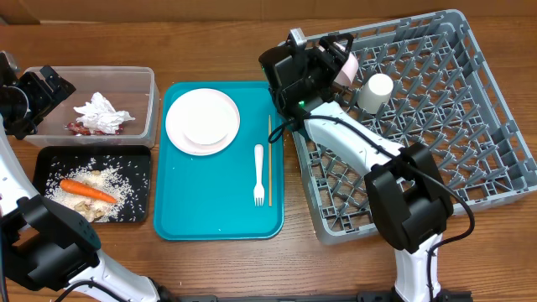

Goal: Sort waste into correct bins and load items into the dishwasher rack

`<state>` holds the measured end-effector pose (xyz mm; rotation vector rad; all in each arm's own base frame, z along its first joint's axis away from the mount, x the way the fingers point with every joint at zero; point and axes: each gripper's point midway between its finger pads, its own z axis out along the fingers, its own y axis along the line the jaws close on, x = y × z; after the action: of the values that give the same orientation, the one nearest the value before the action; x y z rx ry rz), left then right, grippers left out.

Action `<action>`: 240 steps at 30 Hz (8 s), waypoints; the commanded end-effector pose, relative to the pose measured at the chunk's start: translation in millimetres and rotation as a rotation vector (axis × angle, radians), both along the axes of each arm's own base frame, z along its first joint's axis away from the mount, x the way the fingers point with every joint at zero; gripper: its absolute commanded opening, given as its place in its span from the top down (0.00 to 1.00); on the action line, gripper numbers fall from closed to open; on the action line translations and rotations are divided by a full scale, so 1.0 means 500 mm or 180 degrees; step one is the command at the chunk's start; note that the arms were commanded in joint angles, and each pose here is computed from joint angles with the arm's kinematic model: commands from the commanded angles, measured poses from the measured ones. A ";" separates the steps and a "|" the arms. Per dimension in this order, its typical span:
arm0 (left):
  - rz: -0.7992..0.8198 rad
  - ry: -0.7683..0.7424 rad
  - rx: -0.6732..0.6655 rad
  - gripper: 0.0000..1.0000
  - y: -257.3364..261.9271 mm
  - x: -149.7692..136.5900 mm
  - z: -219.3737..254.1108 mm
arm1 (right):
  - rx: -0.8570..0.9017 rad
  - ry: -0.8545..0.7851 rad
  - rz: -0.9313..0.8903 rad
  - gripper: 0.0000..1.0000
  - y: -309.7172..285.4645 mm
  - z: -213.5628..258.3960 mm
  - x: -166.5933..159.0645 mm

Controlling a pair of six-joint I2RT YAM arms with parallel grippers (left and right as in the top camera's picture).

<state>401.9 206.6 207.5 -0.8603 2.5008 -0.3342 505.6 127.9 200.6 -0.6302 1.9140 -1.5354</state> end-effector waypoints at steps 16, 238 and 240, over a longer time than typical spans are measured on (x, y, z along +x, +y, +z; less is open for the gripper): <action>0.0019 0.0030 -0.0024 0.00 -0.001 0.001 -0.007 | -0.0237 -0.0199 0.0033 0.00 0.111 0.032 -0.079; 0.0007 0.0031 -0.0025 0.00 -0.004 0.003 -0.008 | 0.4706 -0.0304 0.0369 0.92 0.142 -0.151 -0.004; 0.0007 0.0030 -0.0024 0.00 -0.004 0.003 -0.007 | 0.4716 -0.0322 0.0385 0.92 0.143 -0.148 -0.002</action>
<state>401.9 206.6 207.5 -0.8602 2.5007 -0.3347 487.4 203.8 94.6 -0.0057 2.3093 0.1575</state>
